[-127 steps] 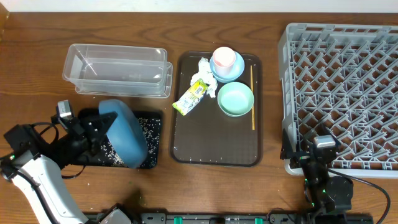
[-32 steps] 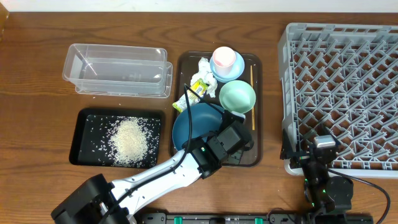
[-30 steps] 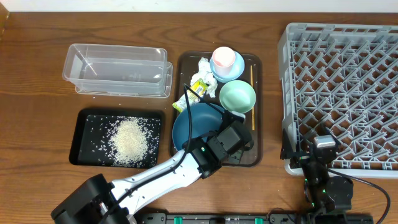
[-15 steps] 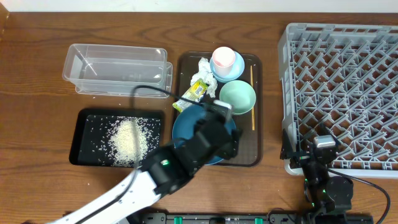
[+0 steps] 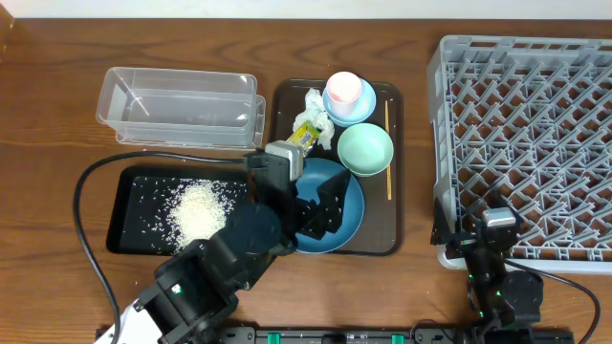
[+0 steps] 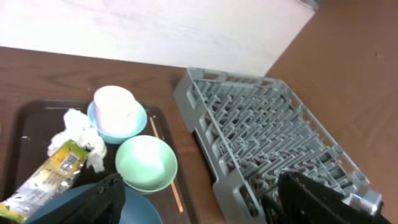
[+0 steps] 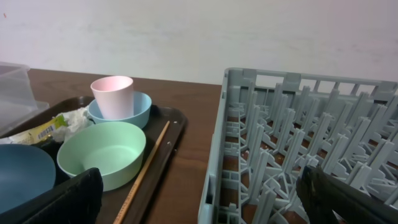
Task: Sort waste into correct bins and load items into the dishwasher rack
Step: 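Release the blue bowl and raise the left gripper, then grasp the yellow-green snack wrapper with the left gripper, then carry the wrapper left and drop it into the clear bin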
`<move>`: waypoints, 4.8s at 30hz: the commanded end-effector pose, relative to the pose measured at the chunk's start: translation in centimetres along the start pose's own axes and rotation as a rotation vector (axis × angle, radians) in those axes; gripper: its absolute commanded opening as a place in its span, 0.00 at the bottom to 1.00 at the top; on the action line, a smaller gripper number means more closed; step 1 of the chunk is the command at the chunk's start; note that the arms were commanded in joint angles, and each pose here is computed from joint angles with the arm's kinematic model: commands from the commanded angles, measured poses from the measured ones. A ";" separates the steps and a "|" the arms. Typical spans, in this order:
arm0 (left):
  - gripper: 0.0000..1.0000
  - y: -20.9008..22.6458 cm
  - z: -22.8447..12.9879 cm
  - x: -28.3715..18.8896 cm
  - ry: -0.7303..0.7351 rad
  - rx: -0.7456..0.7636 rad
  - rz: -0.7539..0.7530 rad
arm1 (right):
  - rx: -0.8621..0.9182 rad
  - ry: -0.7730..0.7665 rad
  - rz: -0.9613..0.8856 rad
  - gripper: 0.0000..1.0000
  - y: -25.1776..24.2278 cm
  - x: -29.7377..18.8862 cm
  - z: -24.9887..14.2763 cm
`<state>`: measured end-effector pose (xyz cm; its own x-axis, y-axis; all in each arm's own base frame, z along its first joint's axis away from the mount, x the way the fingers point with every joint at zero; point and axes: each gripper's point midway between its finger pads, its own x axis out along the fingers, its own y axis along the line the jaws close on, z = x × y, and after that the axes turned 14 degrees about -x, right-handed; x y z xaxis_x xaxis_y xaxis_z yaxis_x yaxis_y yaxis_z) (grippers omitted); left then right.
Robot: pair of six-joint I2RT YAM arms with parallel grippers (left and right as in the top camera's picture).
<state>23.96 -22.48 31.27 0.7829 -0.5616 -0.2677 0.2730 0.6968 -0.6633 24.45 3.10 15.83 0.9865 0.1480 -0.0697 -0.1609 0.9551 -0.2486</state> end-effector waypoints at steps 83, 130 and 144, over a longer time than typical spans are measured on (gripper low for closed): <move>0.08 24.0 -7.1 21.4 0.630 0.062 0.681 | -0.014 0.000 0.015 0.99 0.3 0.0 -0.1; 0.06 33.6 20.2 8.5 -0.298 -0.439 0.902 | -0.014 0.000 0.015 0.99 0.3 0.0 -0.1; 0.38 35.9 19.2 6.4 -0.277 -0.504 0.983 | -0.014 0.000 0.015 0.99 0.3 0.0 -0.1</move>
<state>49.59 7.33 20.17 0.6683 0.2828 -0.6880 -0.7130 0.5073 -0.4840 24.45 3.09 15.79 0.9865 0.1477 -0.0713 -0.1609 0.9552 -0.2485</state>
